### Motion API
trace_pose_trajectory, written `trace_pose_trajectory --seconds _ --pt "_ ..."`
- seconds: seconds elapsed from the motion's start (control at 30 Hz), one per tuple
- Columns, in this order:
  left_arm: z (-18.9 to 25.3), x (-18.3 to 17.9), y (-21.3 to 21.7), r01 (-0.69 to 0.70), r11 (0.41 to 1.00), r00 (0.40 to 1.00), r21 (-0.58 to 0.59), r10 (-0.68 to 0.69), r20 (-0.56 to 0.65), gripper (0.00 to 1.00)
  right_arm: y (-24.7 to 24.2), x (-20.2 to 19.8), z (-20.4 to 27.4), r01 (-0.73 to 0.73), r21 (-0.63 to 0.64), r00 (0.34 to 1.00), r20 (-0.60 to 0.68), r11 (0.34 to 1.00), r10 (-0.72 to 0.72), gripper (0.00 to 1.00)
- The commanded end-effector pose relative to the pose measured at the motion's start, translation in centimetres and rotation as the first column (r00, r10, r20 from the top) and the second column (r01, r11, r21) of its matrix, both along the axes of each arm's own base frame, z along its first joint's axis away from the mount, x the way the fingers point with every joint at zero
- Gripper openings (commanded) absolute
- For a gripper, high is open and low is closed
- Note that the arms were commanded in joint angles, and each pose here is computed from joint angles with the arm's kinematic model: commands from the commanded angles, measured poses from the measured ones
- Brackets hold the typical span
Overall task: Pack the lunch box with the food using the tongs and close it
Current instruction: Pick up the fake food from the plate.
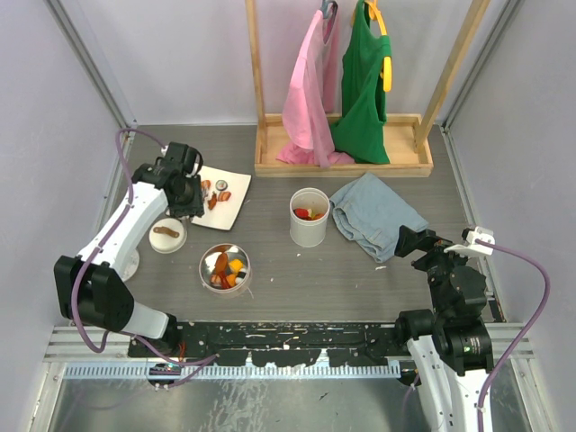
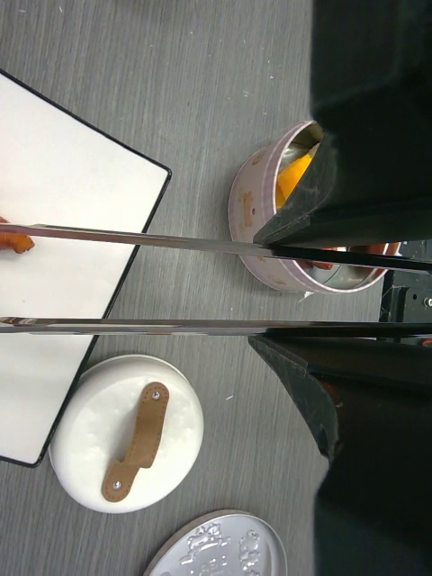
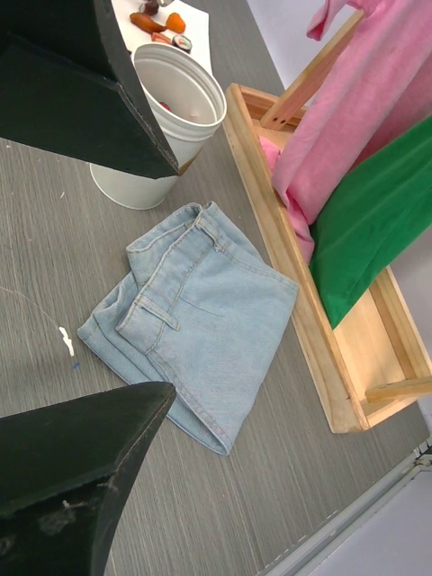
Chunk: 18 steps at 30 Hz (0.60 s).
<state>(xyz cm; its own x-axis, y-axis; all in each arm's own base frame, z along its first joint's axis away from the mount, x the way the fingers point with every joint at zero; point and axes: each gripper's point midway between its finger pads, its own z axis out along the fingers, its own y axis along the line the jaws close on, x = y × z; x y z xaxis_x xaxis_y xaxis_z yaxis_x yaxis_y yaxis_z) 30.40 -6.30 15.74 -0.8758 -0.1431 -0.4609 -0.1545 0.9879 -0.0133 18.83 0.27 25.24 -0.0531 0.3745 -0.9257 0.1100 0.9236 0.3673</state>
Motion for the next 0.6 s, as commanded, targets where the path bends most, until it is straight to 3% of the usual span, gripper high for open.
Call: trace_pose_trajectory --seconds 0.0,0.57 --pt "0.7 1.4 0.6 -0.005 1.000 0.998 0.024 0.004 0.067 0.39 -0.2 0.1 1.7 0.009 -0.005 0.998 0.068 1.000 -0.008 1.00" --pt "-1.8 2.1 1.3 -0.020 1.000 1.000 0.020 0.020 0.007 0.36 -0.3 0.0 1.8 0.012 -0.003 0.997 0.072 1.000 -0.012 1.00"
